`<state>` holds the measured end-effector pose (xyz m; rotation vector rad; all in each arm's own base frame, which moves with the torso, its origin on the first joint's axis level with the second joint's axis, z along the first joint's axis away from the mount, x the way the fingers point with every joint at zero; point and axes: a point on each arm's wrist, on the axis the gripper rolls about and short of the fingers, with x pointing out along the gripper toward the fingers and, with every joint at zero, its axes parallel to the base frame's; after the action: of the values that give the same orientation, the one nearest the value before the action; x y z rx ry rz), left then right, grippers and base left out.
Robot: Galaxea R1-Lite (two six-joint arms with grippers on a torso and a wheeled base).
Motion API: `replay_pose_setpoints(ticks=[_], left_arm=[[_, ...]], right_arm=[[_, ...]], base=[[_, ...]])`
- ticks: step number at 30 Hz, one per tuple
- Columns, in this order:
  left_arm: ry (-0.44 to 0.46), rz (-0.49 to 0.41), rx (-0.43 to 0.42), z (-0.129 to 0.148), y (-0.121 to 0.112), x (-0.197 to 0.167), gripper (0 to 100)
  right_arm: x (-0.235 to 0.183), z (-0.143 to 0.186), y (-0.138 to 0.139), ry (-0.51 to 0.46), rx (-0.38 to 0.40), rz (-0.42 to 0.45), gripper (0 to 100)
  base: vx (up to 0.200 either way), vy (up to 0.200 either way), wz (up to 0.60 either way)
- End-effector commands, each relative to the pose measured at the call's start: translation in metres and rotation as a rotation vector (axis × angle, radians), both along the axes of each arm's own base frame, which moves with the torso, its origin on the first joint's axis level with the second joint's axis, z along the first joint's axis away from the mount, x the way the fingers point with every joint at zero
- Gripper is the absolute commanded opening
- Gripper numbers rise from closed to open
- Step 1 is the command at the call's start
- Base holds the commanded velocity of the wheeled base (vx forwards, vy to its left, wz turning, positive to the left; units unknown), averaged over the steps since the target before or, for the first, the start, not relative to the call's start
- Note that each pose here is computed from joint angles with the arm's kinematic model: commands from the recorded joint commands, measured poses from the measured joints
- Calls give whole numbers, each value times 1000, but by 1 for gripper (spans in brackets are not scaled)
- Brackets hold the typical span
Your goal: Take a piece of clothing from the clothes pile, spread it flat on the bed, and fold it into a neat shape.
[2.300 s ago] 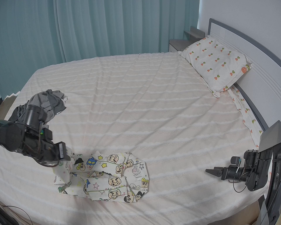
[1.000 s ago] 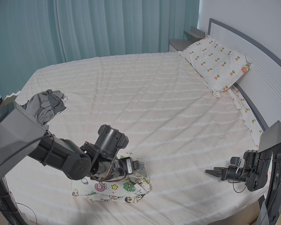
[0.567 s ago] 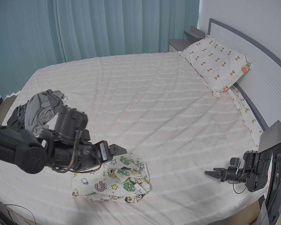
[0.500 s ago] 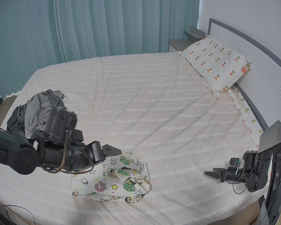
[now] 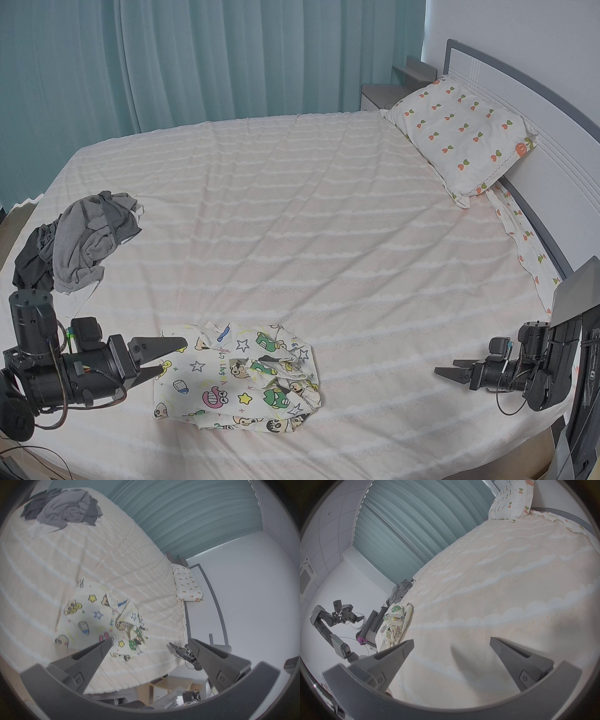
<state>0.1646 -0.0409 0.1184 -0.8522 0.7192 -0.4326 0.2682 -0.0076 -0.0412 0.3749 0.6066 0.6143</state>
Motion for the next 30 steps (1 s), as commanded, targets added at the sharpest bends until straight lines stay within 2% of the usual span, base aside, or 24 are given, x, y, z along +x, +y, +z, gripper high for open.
replay_pose_setpoints(ticks=[1, 4, 12, 21, 30], left_arm=[[65, 64, -30, -7, 7, 8, 100], [82, 102, -35, -8, 13, 18, 100], [93, 92, -37, -10, 12, 16, 100], [93, 97, -37, -10, 13, 17, 100], [95, 111, -36, -11, 15, 20, 100]], right_arm=[[0, 1, 0, -10, -2, 1, 100], [0, 1, 0, -10, -2, 1, 100], [0, 1, 0, -10, -3, 2, 100], [1, 3, -1, -25, -11, -4, 100], [1, 21, -1, -79, -10, -6, 100]], base=[[0, 0, 0], [0, 0, 0], [0, 0, 0], [0, 200, 0], [0, 200, 0]])
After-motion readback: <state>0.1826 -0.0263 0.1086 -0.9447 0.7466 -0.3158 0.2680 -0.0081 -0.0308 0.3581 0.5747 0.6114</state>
